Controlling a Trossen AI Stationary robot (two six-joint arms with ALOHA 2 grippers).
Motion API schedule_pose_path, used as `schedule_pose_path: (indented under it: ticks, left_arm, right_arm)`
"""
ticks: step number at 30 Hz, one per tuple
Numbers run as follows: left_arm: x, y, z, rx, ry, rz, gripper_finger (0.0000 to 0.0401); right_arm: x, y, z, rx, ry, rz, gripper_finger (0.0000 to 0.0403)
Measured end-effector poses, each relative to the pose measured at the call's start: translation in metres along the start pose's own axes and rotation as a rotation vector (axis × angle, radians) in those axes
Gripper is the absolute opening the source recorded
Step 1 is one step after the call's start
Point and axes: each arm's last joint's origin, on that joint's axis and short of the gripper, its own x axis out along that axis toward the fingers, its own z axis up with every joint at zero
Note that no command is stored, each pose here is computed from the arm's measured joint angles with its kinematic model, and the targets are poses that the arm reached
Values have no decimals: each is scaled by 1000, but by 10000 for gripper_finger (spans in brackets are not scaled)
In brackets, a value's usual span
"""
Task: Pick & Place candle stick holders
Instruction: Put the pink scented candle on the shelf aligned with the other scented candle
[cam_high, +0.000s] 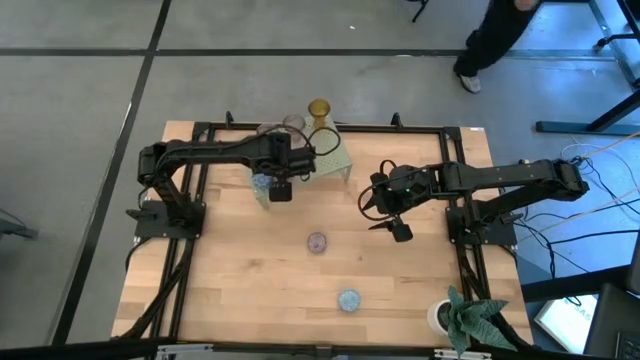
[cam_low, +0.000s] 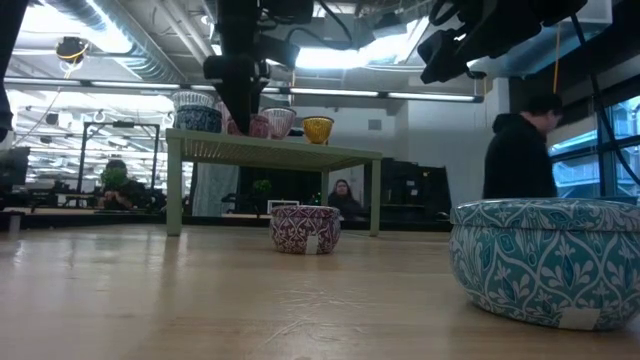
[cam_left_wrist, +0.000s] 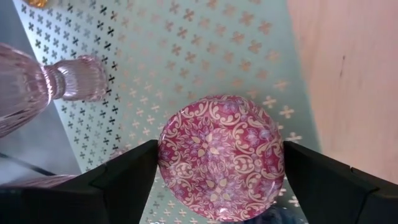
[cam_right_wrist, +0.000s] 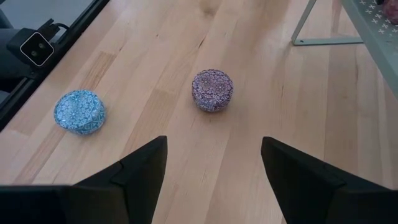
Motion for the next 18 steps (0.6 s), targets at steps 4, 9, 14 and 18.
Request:
schedule_pose_path:
  ticks: [4, 9, 14, 18]
  left_arm:
    - [-2, -4, 1, 20, -4, 19, 334]
    - [-3, -6, 1, 41, -1, 57, 334]
    - [-5, -10, 2, 52, -9, 35, 334]
    - [-5, -11, 2, 55, -9, 50, 334]
  right_arm:
    - [0, 0, 0, 0, 0, 0, 264]
    - [0, 0, 0, 0, 0, 0, 264]
    - [0, 0, 0, 0, 0, 0, 264]
    - [0, 0, 2, -20, -17, -4, 264]
